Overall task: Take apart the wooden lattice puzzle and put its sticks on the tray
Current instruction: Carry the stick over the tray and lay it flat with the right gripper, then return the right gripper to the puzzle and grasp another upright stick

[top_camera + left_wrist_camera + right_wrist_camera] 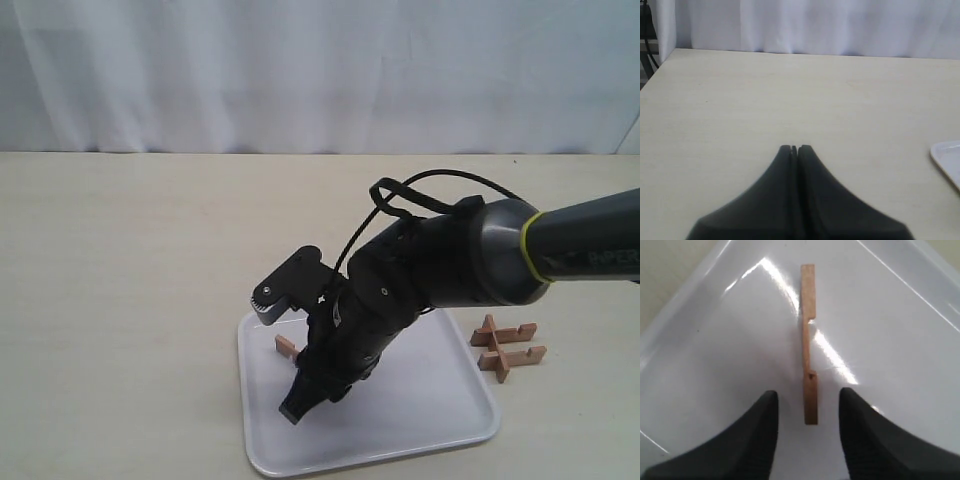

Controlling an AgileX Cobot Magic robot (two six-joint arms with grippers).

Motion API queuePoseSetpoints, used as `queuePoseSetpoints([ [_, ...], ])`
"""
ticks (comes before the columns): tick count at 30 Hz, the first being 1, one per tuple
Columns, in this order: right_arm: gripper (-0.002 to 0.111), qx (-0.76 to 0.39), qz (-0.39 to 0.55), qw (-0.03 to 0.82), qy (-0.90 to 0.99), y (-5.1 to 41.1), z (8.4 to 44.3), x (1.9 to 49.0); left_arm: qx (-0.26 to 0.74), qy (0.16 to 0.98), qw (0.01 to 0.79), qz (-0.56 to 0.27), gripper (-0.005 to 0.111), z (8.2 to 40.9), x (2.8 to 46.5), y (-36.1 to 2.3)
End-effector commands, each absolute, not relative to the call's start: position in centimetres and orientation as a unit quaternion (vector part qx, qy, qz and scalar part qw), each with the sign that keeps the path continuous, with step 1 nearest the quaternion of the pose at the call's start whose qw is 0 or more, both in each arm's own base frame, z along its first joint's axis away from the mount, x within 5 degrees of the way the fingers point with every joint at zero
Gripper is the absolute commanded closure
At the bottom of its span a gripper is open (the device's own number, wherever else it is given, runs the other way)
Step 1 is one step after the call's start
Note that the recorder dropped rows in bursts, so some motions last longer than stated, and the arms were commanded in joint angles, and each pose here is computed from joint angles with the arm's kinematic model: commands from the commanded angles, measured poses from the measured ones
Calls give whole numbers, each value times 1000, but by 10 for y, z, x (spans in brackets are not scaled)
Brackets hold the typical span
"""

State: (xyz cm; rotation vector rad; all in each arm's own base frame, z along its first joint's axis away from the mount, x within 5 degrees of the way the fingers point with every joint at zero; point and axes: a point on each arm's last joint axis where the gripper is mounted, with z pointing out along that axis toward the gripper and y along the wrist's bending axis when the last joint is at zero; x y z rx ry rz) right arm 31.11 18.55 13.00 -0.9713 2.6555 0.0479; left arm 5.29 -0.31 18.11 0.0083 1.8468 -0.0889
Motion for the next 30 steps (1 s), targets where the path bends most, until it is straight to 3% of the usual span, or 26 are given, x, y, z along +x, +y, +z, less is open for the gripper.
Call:
queuePoseSetpoints([
  [1,53,-345,17,175,922,186,138,313,5,796,604,-36,107,181,53,-3],
  [9,49,-338,26,233,911,179,198,303,5,796,604,-36,107,181,53,-3],
  [15,50,-281,-2,225,933,141,227,301,5,796,604,-36,107,181,53,-3],
  [25,50,-116,-39,108,987,42,190,287,3,796,603,-38,107,181,53,-3],
  [30,50,-62,-42,74,994,14,173,274,3,796,603,-38,107,181,53,-3],
])
